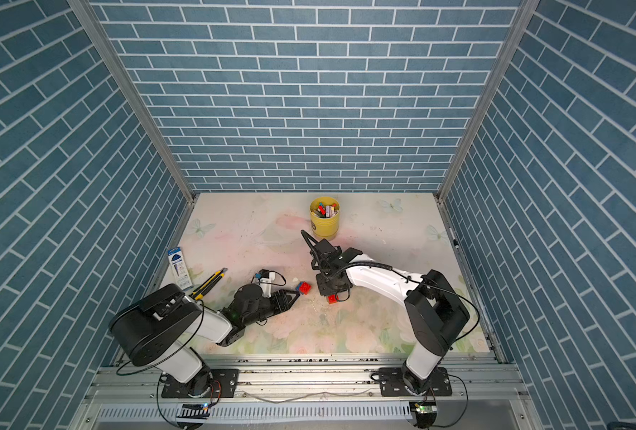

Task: Assemble the letter y with lego
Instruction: Pick up the lego brick from the center of the board.

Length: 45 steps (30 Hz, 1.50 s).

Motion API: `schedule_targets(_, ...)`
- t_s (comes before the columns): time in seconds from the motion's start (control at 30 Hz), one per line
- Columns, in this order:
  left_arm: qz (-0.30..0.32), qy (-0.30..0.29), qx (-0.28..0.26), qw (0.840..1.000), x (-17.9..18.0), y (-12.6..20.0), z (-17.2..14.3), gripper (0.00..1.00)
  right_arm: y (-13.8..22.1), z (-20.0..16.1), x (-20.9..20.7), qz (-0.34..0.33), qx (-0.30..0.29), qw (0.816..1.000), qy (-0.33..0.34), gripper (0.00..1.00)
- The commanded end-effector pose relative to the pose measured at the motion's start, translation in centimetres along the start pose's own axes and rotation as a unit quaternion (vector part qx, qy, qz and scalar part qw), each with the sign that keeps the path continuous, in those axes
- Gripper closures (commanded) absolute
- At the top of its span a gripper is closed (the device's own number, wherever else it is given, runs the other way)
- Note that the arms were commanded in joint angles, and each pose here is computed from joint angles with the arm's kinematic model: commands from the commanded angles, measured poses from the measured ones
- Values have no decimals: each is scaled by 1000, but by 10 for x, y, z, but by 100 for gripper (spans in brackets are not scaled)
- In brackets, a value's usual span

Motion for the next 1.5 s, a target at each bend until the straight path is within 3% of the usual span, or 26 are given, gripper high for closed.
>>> schedule_targets(0.0,21,15,1,1000,11,-3,-7,43,2,-1,-1,3,-3,1000,-3,83)
schedule_targets(0.67,22,35,-17,999,22,-15,-1,43,-10,-2,1,6,15,1000,-1,83)
schedule_targets(1.13,27,43,13,999,30,-24,-7,47,-12,-1,2,0,20,1000,3,83)
schedule_targets(1.33,38,45,25,998,34,-22,-12,51,-3,4,4,3,10,1000,28,83)
schedule_targets(1.47,45,47,28,998,37,-18,-15,52,10,8,11,40,-5,996,83,83)
Point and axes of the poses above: each gripper's point midway between its finger pads, its own y axis back along the fingers, its own x axis along the line the jaws close on, z = x × y, the point moved 10 cm from there along y, back along the fingers, and after that the axes turned 10 degrees about -y, right-handed, at the moved point
